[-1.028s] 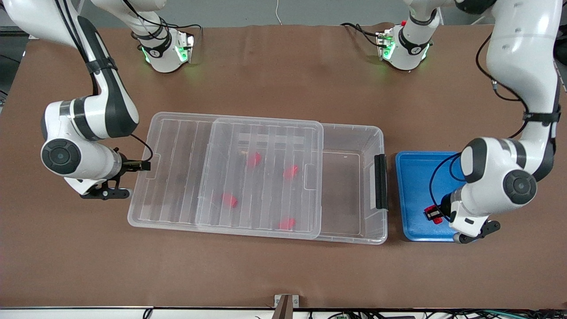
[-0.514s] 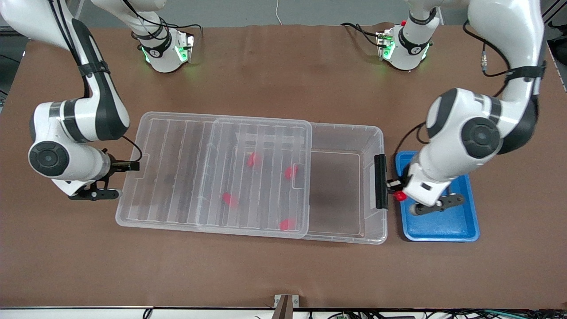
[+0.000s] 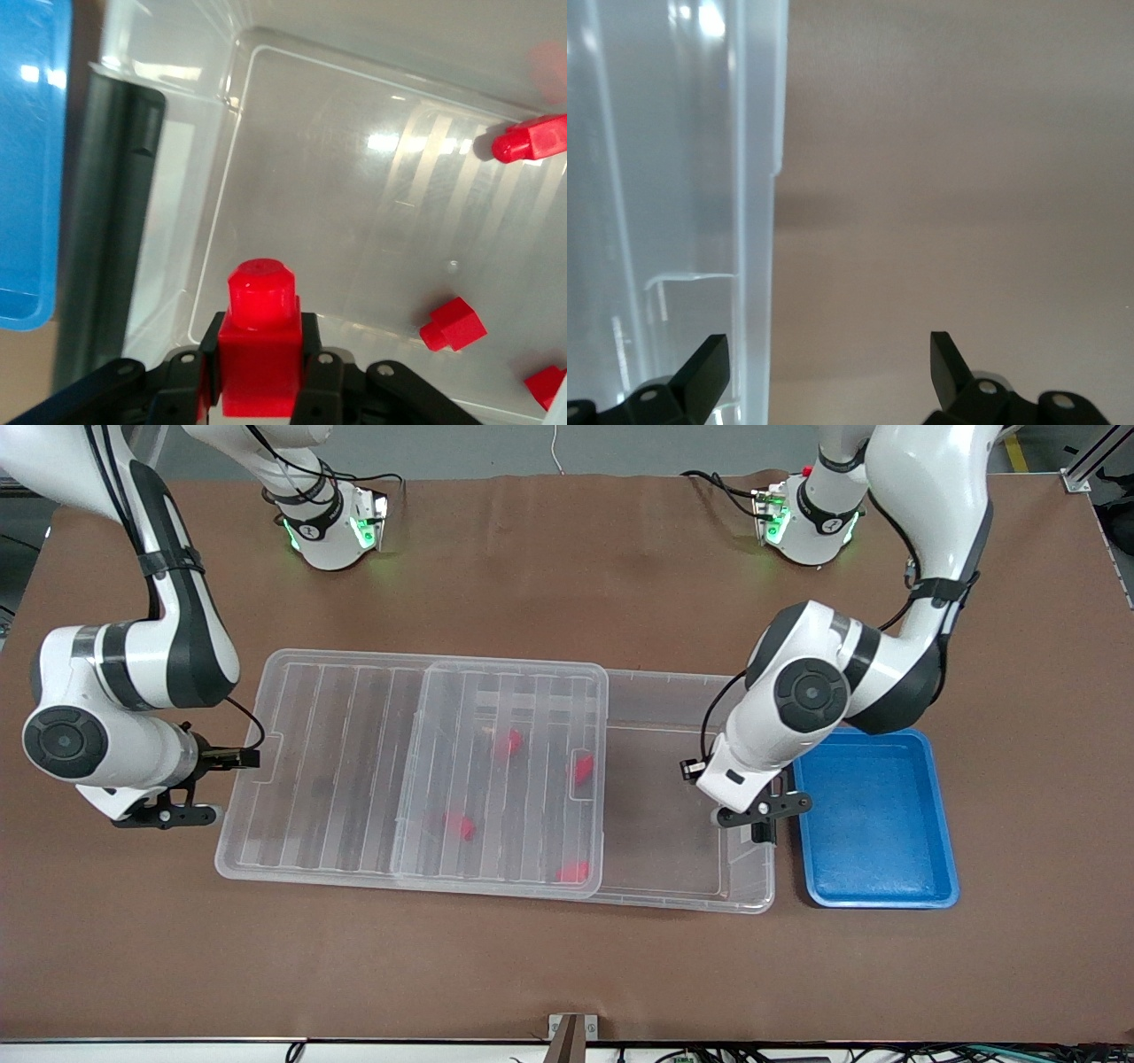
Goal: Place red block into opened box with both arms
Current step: 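Carry the red block with the left gripper over the opened box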
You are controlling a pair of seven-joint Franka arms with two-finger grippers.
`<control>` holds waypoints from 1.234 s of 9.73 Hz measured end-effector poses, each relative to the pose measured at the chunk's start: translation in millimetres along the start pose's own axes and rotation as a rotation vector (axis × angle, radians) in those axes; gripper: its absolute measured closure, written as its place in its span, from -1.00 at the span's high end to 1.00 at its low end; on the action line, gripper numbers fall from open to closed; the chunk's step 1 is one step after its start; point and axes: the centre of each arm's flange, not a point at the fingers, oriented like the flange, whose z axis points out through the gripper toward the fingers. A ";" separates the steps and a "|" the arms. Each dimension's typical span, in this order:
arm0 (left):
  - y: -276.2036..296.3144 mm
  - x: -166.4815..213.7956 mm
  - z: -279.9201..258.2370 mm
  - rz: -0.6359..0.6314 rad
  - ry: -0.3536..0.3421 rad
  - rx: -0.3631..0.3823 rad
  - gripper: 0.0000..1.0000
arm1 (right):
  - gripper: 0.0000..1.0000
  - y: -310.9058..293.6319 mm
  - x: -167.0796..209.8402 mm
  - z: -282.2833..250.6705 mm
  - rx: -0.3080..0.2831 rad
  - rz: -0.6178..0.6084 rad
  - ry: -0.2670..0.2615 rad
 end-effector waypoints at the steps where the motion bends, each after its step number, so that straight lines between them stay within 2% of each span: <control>1: 7.1 -2.1 15.6 -0.002 -0.005 -0.003 -0.30 | 1.00 0.3 1.0 -29.2 0.001 0.008 0.039; 2: 13.6 -4.6 34.7 -0.004 -0.015 -0.003 -0.30 | 1.00 5.0 -3.6 -71.8 0.016 0.028 0.103; 4: 23.2 -10.8 79.7 0.027 -0.014 0.012 -0.30 | 1.00 29.6 -39.3 -157.0 0.086 0.091 0.232; 5: 27.6 -16.3 102.6 0.056 -0.008 0.038 -0.30 | 1.00 54.4 -67.6 -187.1 0.128 0.139 0.259; 7: 30.2 -22.2 135.1 0.079 -0.026 0.065 -0.30 | 1.00 99.6 -118.1 -214.2 0.205 0.212 0.237; 8: 28.9 -22.7 148.0 0.081 -0.039 0.072 -0.30 | 1.00 110.7 -132.4 -216.6 0.222 0.229 0.222; 11: 28.3 -23.3 179.5 0.081 -0.056 0.064 -0.26 | 1.00 111.8 -132.9 -202.9 0.230 0.233 0.190; 12: 29.3 -22.7 179.2 0.081 -0.053 0.060 -0.04 | 1.00 110.8 -132.4 -201.6 0.230 0.232 0.186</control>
